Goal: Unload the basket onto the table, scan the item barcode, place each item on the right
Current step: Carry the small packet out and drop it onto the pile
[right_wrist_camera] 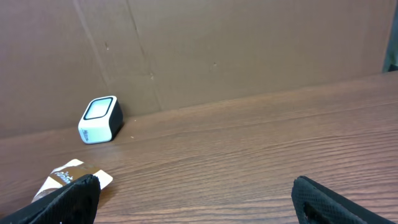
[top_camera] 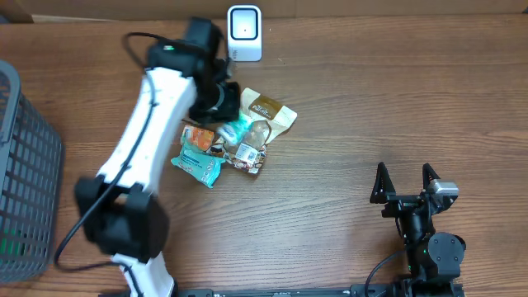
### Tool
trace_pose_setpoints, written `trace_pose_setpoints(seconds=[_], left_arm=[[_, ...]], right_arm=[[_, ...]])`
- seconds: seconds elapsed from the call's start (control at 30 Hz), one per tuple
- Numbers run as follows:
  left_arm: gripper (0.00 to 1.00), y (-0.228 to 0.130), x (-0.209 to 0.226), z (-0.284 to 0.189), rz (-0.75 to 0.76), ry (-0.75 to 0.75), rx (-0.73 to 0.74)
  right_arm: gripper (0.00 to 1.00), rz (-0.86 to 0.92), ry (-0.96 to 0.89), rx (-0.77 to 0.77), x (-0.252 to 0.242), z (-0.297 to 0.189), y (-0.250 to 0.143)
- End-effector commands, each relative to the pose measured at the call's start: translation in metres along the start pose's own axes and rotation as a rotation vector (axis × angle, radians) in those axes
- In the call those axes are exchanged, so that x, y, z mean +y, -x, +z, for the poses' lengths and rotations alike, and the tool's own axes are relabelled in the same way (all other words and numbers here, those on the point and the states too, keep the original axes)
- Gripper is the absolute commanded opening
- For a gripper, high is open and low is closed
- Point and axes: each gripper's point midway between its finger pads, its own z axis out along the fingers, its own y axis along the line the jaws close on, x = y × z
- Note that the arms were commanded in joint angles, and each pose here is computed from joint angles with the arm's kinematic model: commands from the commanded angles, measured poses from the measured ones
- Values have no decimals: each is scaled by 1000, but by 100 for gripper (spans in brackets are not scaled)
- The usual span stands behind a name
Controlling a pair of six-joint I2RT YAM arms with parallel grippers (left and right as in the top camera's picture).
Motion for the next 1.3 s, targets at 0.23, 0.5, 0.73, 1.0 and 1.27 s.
trace_pose_setpoints(seconds=[0.23,0.5,0.73,1.0,1.27], left_arm=[[40,-11,8,58,-6,57,151],[43,13,31,-9,-39,111,21],[43,29,58,-151,-130,87,-298],[56,-48,165,-292,-455,279,-607],[96,-140,264,-327,-1007,310,-696]], right_arm=[[100,-4,-16,-4,-4,0,-2],[100,-4,-16,-4,-4,0,-2],[100,-4,-16,-4,-4,0,-2],[100,-4,-16,-4,-4,0,-2],[100,-4,-16,-4,-4,0,-2]])
